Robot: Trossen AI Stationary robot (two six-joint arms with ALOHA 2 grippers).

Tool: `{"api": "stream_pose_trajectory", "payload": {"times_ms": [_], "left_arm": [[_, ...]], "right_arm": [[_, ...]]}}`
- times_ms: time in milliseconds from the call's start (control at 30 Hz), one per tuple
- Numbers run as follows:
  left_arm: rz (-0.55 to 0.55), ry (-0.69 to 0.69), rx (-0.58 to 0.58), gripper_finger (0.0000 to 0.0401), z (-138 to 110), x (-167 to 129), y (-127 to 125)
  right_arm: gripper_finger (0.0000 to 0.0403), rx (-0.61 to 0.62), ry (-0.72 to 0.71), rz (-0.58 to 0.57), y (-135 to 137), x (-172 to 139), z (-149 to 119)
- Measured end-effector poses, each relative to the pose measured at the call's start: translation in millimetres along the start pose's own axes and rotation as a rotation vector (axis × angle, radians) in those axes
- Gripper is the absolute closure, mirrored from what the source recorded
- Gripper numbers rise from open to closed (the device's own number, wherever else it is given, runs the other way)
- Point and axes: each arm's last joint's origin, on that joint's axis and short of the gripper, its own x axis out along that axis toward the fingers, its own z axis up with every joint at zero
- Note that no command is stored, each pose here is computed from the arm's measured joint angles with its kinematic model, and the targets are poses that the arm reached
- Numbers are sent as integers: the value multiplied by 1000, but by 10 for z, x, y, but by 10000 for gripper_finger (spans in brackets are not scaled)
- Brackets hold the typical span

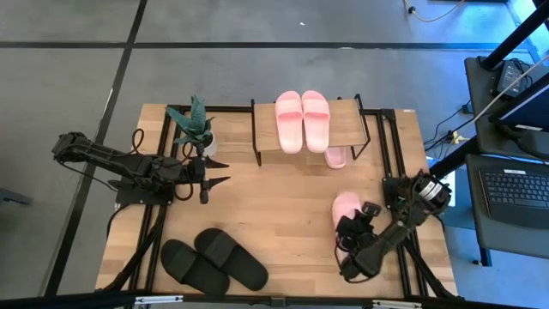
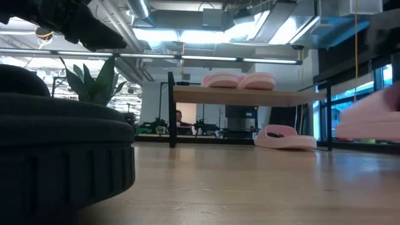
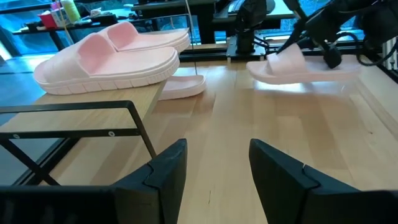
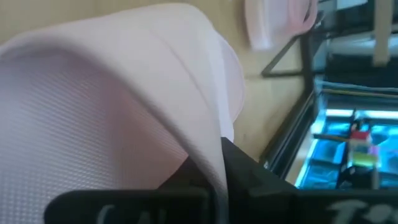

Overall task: Pick and place slides into the shelf
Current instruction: Put the pink slipper under the shelf

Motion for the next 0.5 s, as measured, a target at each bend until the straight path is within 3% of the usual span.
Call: {"api": "stream_pose_trajectory", "payload": {"times_ms": [267,500], "left_arm": [[0,0,0,235,0,0,0],[0,0,-7,235,0,0,0]], "right_arm": [[389,-88,-27,-68,-155,331,512],[390,-127,-27,-63,-278,680,935]]}}
